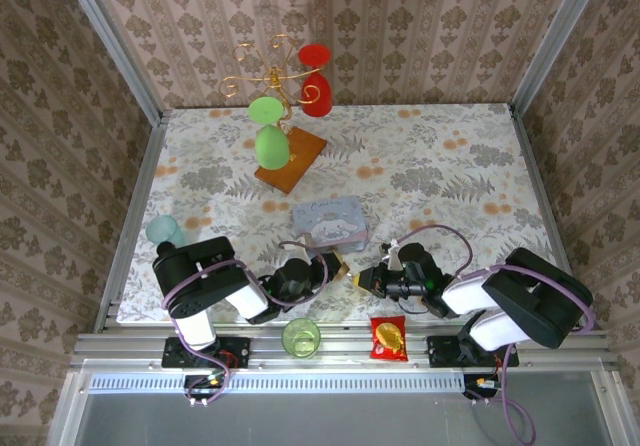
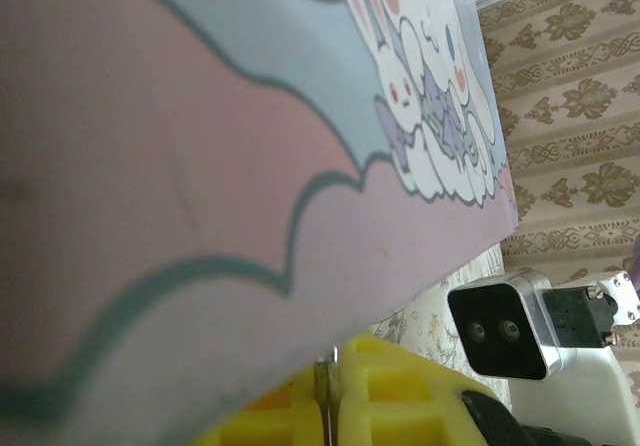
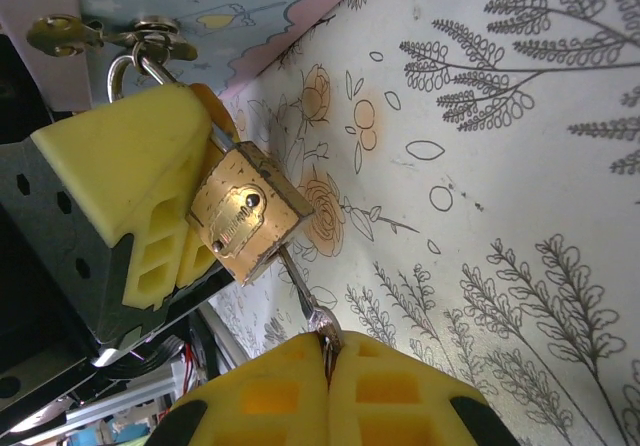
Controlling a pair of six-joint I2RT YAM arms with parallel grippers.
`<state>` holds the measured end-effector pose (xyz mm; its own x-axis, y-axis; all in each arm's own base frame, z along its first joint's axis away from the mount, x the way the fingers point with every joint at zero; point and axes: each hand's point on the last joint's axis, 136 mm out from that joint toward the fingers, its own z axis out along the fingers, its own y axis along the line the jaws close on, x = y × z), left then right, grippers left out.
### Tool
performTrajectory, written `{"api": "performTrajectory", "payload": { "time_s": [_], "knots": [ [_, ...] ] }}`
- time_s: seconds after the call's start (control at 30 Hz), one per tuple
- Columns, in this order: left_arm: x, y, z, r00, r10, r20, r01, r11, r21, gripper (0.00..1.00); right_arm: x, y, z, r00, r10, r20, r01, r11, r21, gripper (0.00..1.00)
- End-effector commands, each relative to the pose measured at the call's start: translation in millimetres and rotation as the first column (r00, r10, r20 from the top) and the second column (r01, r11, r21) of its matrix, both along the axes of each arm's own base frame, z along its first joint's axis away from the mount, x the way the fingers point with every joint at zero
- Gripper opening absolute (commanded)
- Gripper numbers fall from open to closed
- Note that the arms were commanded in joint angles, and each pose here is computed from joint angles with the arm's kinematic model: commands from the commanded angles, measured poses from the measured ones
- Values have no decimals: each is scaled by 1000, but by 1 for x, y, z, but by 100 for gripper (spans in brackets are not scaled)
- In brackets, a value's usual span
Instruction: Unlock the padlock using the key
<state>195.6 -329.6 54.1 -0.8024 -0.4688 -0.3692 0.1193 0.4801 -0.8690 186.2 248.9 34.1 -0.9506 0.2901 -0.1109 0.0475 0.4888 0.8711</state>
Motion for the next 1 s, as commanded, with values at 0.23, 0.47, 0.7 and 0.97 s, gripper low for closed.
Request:
{"api": "performTrajectory", "payload": {
  "time_s": [0.23, 0.47, 0.7, 0.97],
  "knots": [
    [-2, -14, 32, 999, -21, 48, 26, 994, -108, 0, 14, 15, 14, 999, -4, 38, 1, 997, 78, 0],
    [-6, -19, 32, 999, -32, 43, 37, 993, -115, 0, 24, 20, 27, 994, -37, 104, 23, 990, 136, 0],
    [-8, -19, 28, 999, -35, 34, 38, 993, -109, 0, 21, 35, 44, 980, 24, 198, -50, 990, 130, 0],
    [-9, -20, 29, 999, -43, 34, 47, 993, -111, 0, 20, 10, 20, 967, 92, 237, -59, 988, -144, 0]
  ]
}}
